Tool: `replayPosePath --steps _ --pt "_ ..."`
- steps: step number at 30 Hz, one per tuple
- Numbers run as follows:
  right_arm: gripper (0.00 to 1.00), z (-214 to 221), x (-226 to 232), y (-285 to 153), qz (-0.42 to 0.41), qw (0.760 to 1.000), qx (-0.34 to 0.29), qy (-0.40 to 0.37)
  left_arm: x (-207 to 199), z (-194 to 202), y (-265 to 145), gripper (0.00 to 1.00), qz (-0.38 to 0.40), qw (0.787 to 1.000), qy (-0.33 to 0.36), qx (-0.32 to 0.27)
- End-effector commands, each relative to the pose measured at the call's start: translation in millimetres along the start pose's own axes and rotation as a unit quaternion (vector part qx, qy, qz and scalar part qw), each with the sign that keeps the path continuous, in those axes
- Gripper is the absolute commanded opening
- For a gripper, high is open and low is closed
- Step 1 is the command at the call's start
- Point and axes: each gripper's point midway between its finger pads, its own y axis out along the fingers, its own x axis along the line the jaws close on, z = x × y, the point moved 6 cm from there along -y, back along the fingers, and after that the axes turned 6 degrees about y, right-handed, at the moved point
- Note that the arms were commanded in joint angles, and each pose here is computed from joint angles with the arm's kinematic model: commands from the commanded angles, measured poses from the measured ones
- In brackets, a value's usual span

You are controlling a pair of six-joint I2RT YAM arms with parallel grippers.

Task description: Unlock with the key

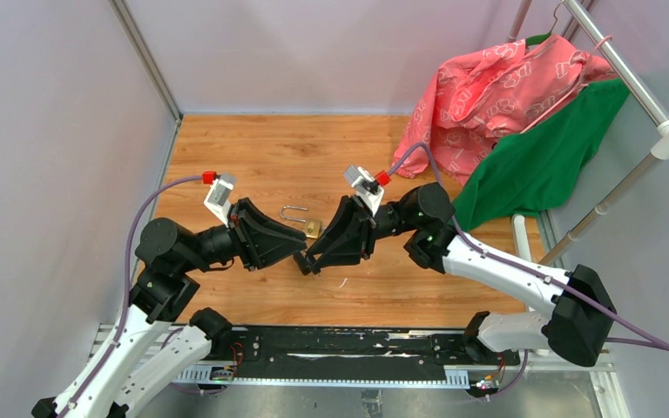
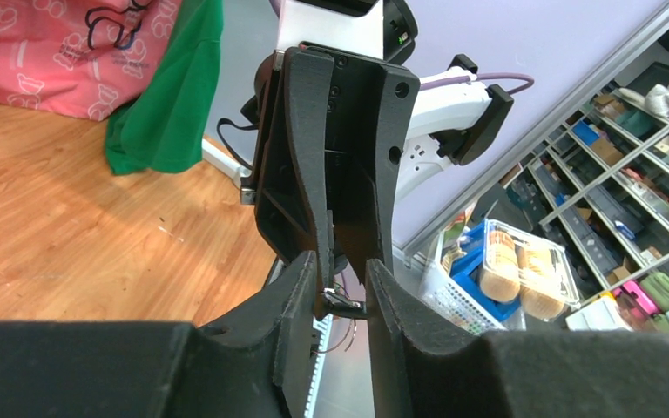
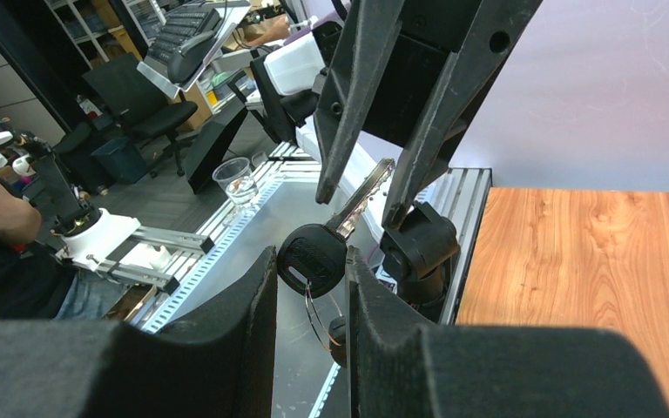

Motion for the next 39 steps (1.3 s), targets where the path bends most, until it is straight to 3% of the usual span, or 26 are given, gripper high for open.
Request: replayPosePath --steps 1,5,9,10,14,18,26,32,39 --pt "0.03 -13 7 1 -0.019 0.999 -0.013 -0.027 -5 -5 1 0.28 0.010 1.000 0.007 -0.008" --pt "0.03 -12 6 0 -0.019 0.999 -0.013 -0.026 -1 -4 2 0.09 0.000 1.000 -0.002 -0.010" --pt "0.08 -10 2 0 -0.005 1.000 -0.016 -0.021 10 -2 6 0.00 -0.026 0.999 -0.019 -0.013" --pt "0.12 -10 1 0 0.001 1.000 -0.015 -0.020 14 -1 7 0.00 -0.038 0.999 -0.025 -0.013" --pt "0.47 -4 -6 -4 0.038 0.999 -0.005 -0.022 32 8 9 0.00 -0.088 0.995 -0.050 -0.003" --pt "0.62 5 -13 -10 0.077 0.997 0.012 -0.023 40 11 9 0.00 -0.112 0.992 -0.060 -0.005" --pt "0.73 13 -28 -29 0.189 0.979 0.045 -0.056 52 9 11 0.00 -0.156 0.986 -0.064 -0.007" --pt "0.74 13 -33 -37 0.225 0.970 0.052 -0.075 65 7 12 0.00 -0.208 0.975 -0.081 -0.010" --pt "0.73 15 -46 -40 0.274 0.955 0.018 -0.112 83 5 11 0.00 -0.292 0.945 -0.141 -0.033"
